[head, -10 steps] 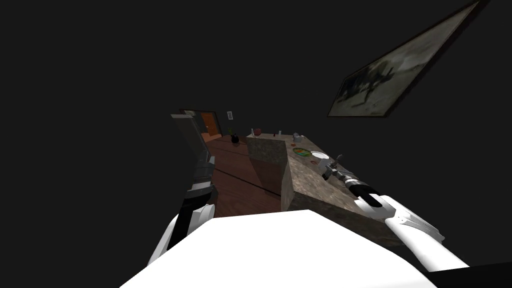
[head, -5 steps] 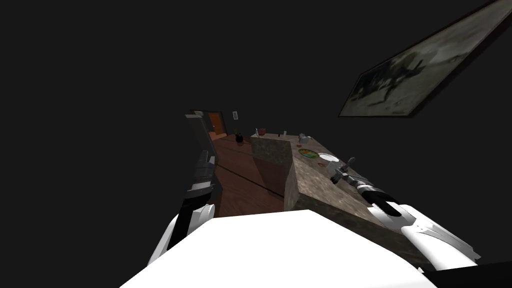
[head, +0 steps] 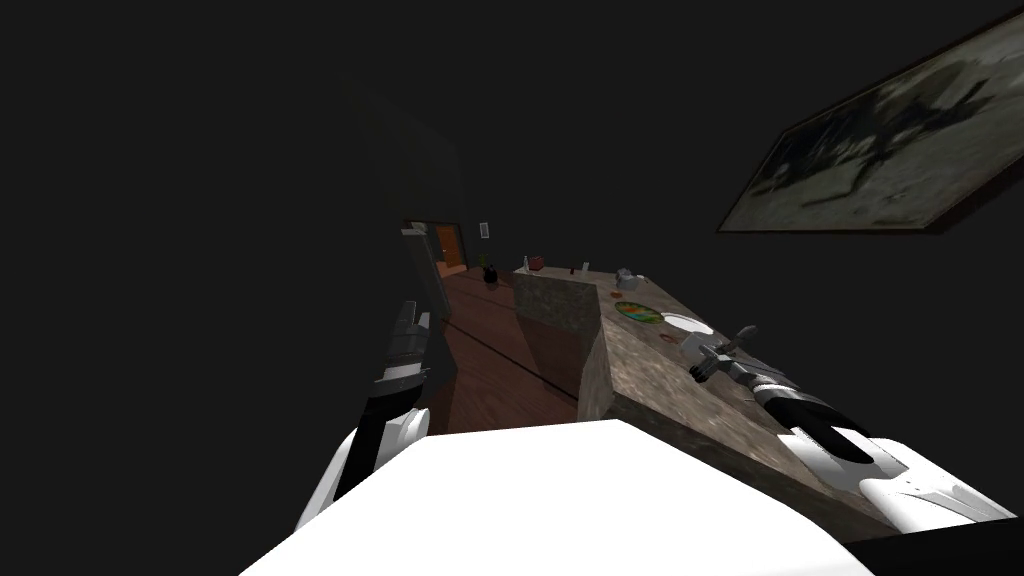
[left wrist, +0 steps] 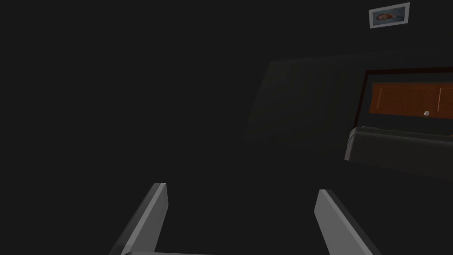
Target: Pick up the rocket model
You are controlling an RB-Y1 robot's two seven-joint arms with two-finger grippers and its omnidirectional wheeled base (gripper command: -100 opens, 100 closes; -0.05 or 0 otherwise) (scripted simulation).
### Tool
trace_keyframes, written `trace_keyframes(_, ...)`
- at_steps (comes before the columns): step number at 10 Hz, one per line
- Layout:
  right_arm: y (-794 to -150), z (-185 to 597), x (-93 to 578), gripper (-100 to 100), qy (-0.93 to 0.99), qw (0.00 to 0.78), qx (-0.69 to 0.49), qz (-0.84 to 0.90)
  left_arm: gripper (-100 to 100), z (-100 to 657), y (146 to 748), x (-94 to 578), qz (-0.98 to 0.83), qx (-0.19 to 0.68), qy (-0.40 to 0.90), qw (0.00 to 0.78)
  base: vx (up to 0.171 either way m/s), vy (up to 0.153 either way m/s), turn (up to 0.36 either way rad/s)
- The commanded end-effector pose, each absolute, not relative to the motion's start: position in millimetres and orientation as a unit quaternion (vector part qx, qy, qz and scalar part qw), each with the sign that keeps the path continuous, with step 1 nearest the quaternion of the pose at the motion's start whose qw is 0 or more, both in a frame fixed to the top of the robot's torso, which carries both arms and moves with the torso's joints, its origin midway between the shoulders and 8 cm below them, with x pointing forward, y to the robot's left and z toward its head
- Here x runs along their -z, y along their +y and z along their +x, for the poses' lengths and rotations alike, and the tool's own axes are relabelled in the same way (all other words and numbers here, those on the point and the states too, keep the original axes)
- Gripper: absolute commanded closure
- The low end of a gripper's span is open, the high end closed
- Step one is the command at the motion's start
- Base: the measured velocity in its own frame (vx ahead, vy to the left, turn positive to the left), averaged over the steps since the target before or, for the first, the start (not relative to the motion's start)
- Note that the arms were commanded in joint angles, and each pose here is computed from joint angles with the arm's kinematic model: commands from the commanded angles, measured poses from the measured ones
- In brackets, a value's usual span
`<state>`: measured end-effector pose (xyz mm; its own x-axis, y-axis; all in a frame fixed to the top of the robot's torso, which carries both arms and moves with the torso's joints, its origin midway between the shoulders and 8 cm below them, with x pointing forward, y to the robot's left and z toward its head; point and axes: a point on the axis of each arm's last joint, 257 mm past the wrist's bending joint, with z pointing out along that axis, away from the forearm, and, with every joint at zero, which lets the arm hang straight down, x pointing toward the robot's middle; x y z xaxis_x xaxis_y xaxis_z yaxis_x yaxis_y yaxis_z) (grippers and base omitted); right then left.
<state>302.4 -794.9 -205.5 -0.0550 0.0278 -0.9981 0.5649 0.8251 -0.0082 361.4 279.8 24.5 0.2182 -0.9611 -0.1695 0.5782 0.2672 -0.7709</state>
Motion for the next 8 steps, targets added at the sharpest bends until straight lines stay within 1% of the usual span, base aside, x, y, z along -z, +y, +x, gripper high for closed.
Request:
trace_keyframes(1, -800.5, 297.4, 211.9, -100, 0.699, 0.648, 0.208, 0.22, 0, 361.4, 279.8, -24.5, -0.29, 0.531, 0.33, 0.724, -0.006, 0.007, -0.026)
trace_keyframes(2, -803.0, 292.3, 217.2, -100, 0.701, 0.643, 0.21, 0.225, 0, 361.4, 279.8, -24.5, -0.29, 0.531, 0.33, 0.724, 0.0, 0.0, 0.0)
trace_keyframes(3, -816.4, 282.6, 193.5, -100, 0.684, 0.659, 0.219, 0.224, 0, 361.4, 279.8, -24.5, -0.29, 0.531, 0.33, 0.724, -0.021, 0.034, 0.302)
trace_keyframes(4, -821.5, 270.1, 206.5, -100, 0.689, 0.648, 0.223, 0.236, 0, 361.5, 279.7, -24.5, -0.29, 0.531, 0.33, 0.724, -0.026, 0.033, 0.241)
trace_keyframes(5, -824.5, 262.6, 214.0, -100, 0.692, 0.64, 0.225, 0.244, 0, 361.4, 279.8, -24.5, -0.29, 0.531, 0.33, 0.724, -0.011, 0.016, -0.008)
trace_keyframes(6, -837.5, 248.8, 194.0, -100, 0.676, 0.654, 0.234, 0.246, 0, 361.4, 279.8, -24.5, -0.29, 0.531, 0.33, 0.724, -0.027, 0.044, 0.321)
trace_keyframes(7, -842.9, 233.1, 209.5, -100, 0.682, 0.639, 0.239, 0.263, 0, 361.5, 279.7, -24.6, -0.29, 0.531, 0.33, 0.724, -0.025, 0.04, 0.187)
trace_keyframes(8, -842.9, 233.1, 209.5, -100, 0.682, 0.639, 0.239, 0.263, 0, 361.4, 279.8, -24.5, -0.29, 0.531, 0.33, 0.724, -0.008, 0.02, -0.045)
